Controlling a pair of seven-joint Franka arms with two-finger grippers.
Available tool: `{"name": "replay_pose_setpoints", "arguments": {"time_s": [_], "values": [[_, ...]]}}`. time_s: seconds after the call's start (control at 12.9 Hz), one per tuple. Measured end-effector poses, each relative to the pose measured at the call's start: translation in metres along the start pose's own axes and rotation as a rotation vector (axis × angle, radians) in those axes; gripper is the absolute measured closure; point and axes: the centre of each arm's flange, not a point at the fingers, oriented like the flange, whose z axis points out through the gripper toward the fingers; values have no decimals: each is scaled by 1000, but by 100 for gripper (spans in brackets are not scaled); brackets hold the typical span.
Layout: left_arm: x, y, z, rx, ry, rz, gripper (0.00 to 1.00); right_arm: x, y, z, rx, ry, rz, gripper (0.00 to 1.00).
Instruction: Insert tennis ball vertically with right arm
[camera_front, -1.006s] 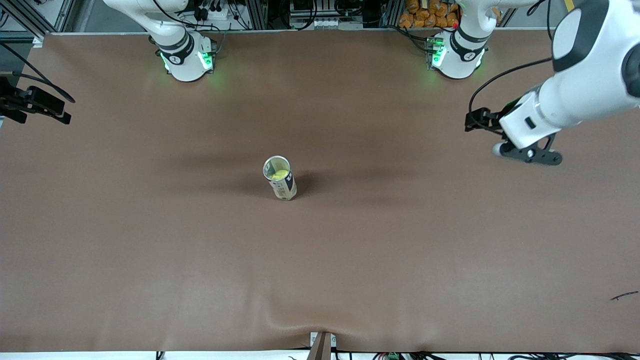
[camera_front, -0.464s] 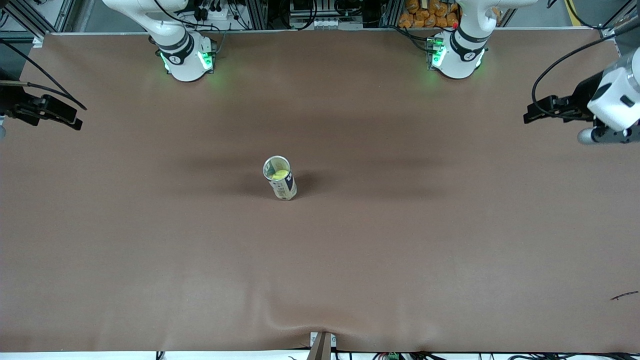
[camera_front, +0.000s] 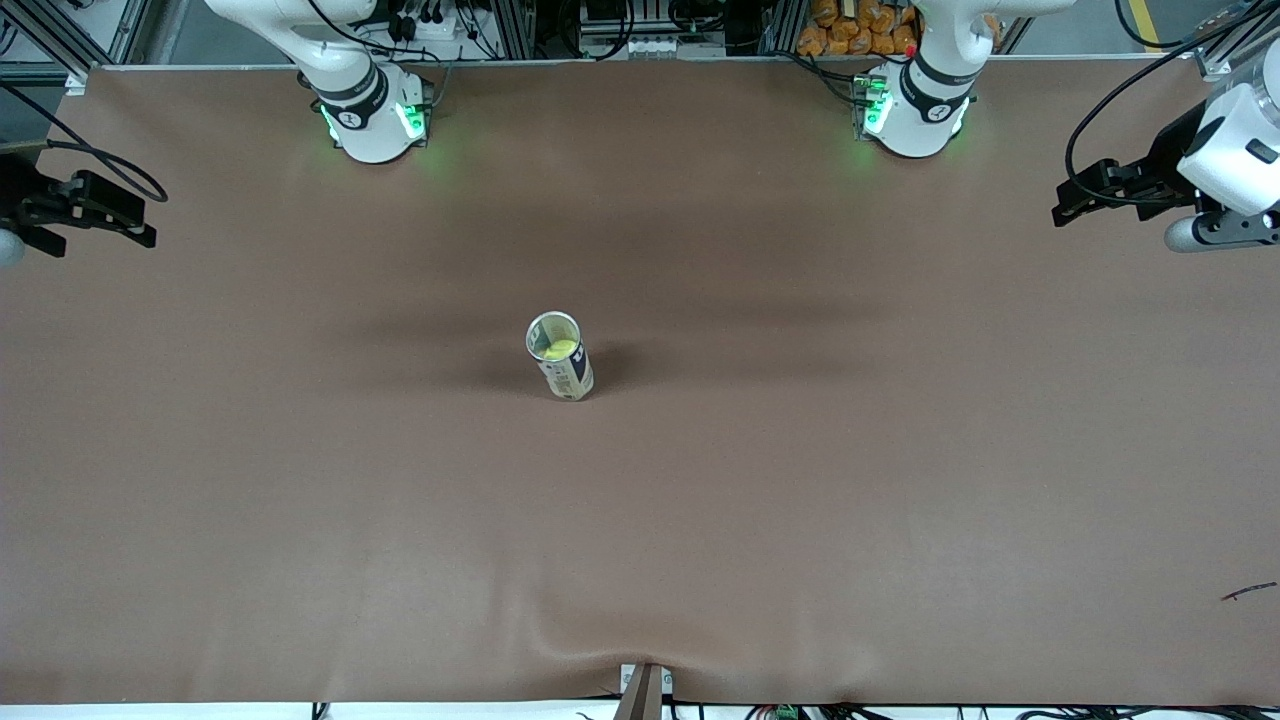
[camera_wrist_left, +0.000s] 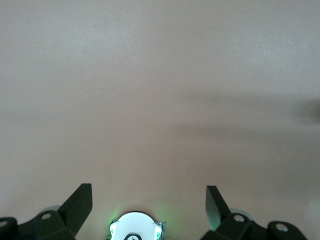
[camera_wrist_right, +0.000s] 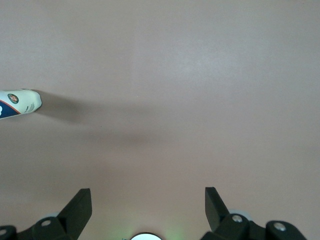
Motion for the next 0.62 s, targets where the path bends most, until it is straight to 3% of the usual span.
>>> {"name": "replay_pose_setpoints", "arguments": {"time_s": [0.23,0.62], "values": [[0,-12,-1,12,39,-6,0,0,-1,0,1,-5,81,0],[6,-22,-21,-2,132,-18,0,0,-3,1,1,-6,91,0]]}}
